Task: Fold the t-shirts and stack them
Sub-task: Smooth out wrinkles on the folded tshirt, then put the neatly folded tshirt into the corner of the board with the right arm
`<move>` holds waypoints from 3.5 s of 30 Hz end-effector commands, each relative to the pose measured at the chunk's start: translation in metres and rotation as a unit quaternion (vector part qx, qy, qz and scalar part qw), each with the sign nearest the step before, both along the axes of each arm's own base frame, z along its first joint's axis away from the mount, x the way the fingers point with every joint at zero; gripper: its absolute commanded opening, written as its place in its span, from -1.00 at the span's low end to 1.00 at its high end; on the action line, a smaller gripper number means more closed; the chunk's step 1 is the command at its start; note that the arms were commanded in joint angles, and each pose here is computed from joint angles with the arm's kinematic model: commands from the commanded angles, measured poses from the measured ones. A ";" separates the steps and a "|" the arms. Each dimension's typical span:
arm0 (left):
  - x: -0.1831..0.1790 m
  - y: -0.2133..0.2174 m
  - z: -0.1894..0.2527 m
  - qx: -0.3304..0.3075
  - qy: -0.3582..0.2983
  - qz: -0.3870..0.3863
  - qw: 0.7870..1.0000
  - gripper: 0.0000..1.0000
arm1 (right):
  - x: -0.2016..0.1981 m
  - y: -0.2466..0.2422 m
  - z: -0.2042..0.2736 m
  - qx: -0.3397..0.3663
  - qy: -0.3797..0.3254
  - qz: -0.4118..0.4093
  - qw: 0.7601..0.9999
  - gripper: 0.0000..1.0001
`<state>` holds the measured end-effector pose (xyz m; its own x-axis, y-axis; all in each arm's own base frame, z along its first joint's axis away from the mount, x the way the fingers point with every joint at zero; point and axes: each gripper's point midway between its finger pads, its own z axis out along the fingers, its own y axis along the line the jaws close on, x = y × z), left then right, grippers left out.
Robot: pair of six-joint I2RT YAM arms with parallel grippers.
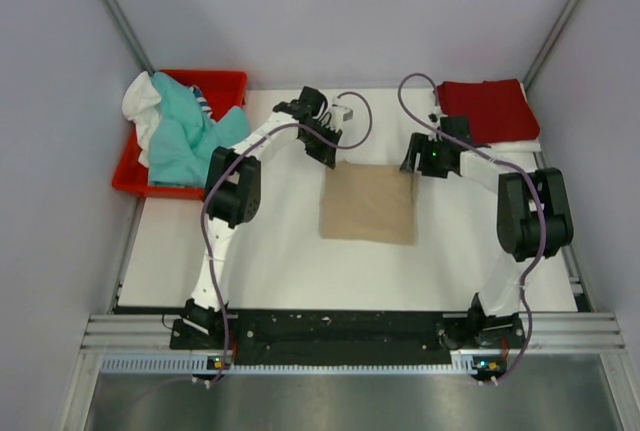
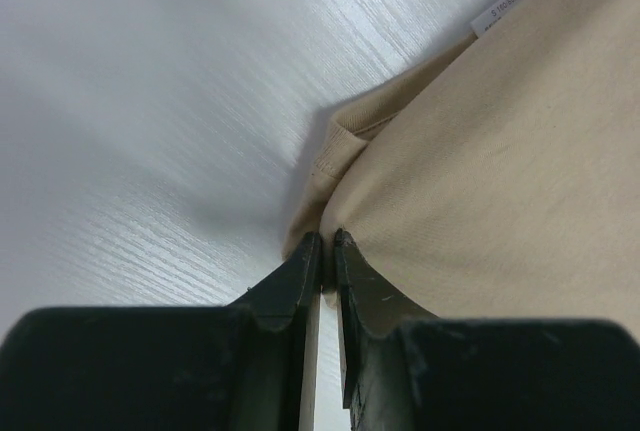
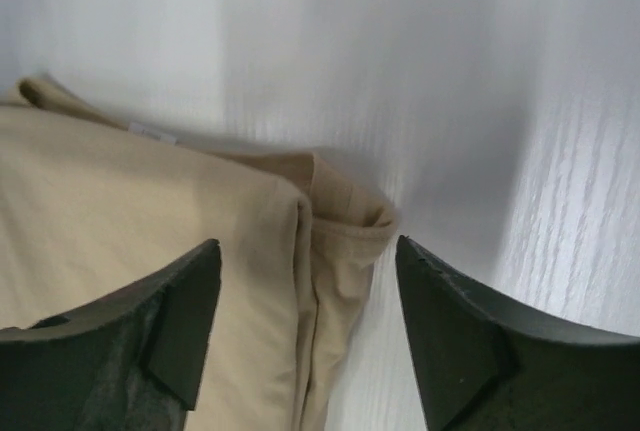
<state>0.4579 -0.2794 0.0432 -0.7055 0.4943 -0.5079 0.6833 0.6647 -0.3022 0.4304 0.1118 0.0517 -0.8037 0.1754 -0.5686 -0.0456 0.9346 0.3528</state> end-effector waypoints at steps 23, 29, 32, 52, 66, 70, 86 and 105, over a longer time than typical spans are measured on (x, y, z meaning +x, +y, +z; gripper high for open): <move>0.023 0.006 0.011 0.011 -0.035 0.017 0.999 -0.72 | -0.011 0.032 0.002 0.198 -0.016 0.052 0.979 -1.00; 0.046 0.019 0.031 0.032 -0.082 0.034 0.996 -0.07 | 0.000 0.026 0.016 0.161 -0.026 0.078 0.984 -1.00; 0.059 0.031 0.063 0.030 -0.115 0.052 0.992 0.63 | 0.003 0.018 0.018 0.127 -0.010 0.083 0.988 -1.00; 0.022 0.080 0.107 0.072 -0.150 0.044 0.985 0.97 | 0.095 -0.065 0.084 -0.151 -0.067 0.052 0.985 -1.00; 0.014 0.085 0.103 0.083 -0.138 0.034 0.986 0.97 | 0.162 -0.128 0.160 -0.327 -0.140 -0.014 0.934 -1.00; 0.013 0.087 0.100 0.091 -0.136 0.032 0.986 0.98 | 0.169 -0.139 0.181 -0.361 -0.157 -0.028 0.919 -1.00; 0.012 0.087 0.094 0.092 -0.130 0.028 0.987 0.97 | 0.159 -0.152 0.258 -0.450 -0.206 0.030 0.868 -1.00; 0.012 0.090 0.088 0.105 -0.127 0.027 0.986 0.98 | 0.152 -0.156 0.338 -0.493 -0.283 0.025 0.823 -1.00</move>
<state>0.4717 -0.1908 0.1227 -0.6139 0.5607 -0.5556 0.6732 0.7394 0.0023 0.5959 -0.0372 0.2802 -0.5186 -0.6122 -0.5969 -0.1603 0.7554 -0.6354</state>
